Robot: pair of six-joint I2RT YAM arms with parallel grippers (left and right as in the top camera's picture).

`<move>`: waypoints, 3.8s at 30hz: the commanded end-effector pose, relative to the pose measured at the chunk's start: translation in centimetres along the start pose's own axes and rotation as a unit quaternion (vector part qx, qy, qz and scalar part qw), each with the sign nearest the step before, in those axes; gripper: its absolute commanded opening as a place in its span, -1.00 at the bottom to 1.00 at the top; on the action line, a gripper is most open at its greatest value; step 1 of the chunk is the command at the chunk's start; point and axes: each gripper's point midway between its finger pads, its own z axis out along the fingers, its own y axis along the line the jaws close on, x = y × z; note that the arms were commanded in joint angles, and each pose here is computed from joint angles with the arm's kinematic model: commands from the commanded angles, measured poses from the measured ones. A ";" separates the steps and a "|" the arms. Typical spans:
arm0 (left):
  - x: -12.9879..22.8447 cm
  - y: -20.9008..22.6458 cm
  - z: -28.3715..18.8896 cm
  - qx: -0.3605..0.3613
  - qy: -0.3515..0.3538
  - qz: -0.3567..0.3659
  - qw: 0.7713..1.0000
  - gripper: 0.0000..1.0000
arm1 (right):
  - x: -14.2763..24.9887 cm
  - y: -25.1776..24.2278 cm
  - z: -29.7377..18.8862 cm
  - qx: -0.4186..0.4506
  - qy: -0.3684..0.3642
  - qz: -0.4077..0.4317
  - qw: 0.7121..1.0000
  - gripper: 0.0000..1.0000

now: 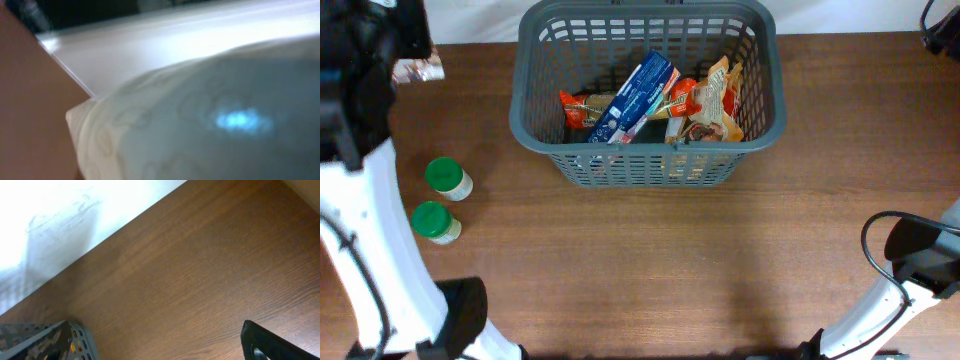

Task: Pack container
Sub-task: 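Drop the snack bag into the basket with the left gripper, then grasp a green-capped jar with the left gripper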

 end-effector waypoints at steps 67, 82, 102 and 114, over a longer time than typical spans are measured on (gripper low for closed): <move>34.6 -1.0 16.0 0.072 0.571 -0.160 0.802 0.99 | 0.1 0.1 0.5 -0.004 0.006 0.005 1.000 0.97; 42.3 -1.0 16.7 0.048 0.629 -0.119 0.767 1.00 | 0.1 0.1 0.5 -0.004 0.006 0.005 1.000 0.98; 43.5 -1.8 18.2 0.081 0.610 -0.099 0.782 0.40 | 0.1 0.1 0.5 -0.004 0.006 0.005 1.000 0.98; 43.7 -1.8 17.2 0.089 0.624 -0.088 0.771 0.31 | 0.1 0.1 0.5 -0.004 0.006 0.005 1.000 0.98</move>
